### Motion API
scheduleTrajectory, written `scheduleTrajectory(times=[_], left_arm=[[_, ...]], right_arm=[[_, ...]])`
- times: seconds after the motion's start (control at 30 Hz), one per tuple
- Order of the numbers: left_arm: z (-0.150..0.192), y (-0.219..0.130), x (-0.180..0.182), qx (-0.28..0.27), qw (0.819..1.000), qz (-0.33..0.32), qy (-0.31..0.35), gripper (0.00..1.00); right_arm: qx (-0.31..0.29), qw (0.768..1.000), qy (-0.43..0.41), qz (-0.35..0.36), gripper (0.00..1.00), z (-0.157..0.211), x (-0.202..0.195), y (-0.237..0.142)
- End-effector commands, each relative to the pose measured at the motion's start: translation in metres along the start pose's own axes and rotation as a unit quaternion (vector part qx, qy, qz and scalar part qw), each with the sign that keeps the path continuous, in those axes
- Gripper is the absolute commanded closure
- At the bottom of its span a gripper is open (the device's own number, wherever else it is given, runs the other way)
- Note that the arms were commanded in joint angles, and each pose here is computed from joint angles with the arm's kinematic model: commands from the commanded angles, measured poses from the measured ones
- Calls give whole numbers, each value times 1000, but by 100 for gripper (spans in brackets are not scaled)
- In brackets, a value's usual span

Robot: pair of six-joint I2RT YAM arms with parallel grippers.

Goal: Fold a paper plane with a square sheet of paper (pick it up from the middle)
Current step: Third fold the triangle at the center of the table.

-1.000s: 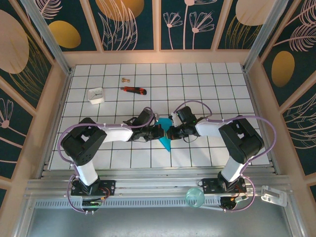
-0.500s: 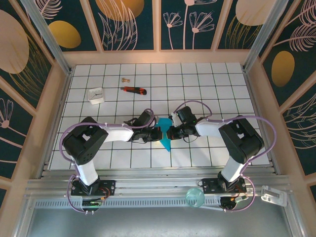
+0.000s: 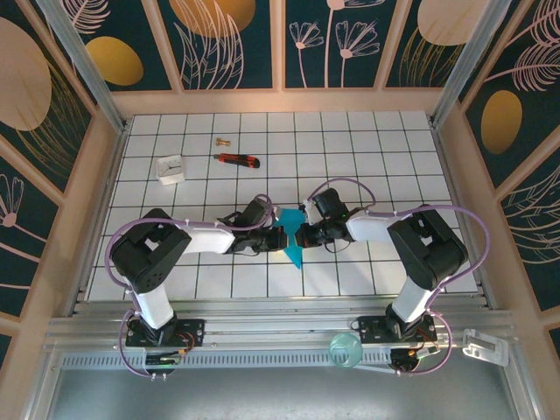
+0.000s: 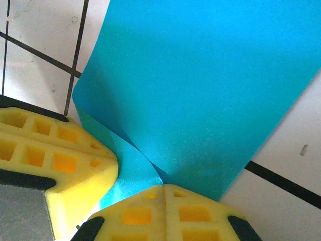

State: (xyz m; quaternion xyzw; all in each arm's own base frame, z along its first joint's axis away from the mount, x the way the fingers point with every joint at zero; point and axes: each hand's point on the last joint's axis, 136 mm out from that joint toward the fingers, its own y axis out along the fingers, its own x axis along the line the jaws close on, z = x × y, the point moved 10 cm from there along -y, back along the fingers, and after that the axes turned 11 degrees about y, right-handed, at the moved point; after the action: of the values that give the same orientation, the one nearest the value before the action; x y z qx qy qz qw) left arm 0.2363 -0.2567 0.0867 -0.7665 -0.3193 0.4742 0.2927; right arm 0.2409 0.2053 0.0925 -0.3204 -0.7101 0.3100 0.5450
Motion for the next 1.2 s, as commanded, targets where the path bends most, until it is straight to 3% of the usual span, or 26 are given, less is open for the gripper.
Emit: scheduleTrajectory(times=[0.0, 0.27, 0.63, 0.73, 0.93, 1.17], left_arm=[[37, 3, 30, 73, 995, -65, -25, 100], [48, 3, 37, 85, 993, -70, -30, 100], [48, 2, 37, 89, 993, -75, -32, 100], [48, 2, 37, 87, 993, -74, -34, 100], [46, 3, 36, 85, 993, -75, -34, 100], [44, 3, 35, 85, 993, -73, -33, 100]], right_arm=[[75, 990, 43, 112, 94, 35, -36, 12], [49, 995, 33, 83, 85, 18, -14, -5], [-2, 995, 22, 94, 78, 2, 1, -48], [-13, 998, 18, 63, 77, 7, 11, -61], [8, 999, 4, -52, 82, 35, 43, -55], [48, 996, 0, -75, 91, 57, 55, -23]])
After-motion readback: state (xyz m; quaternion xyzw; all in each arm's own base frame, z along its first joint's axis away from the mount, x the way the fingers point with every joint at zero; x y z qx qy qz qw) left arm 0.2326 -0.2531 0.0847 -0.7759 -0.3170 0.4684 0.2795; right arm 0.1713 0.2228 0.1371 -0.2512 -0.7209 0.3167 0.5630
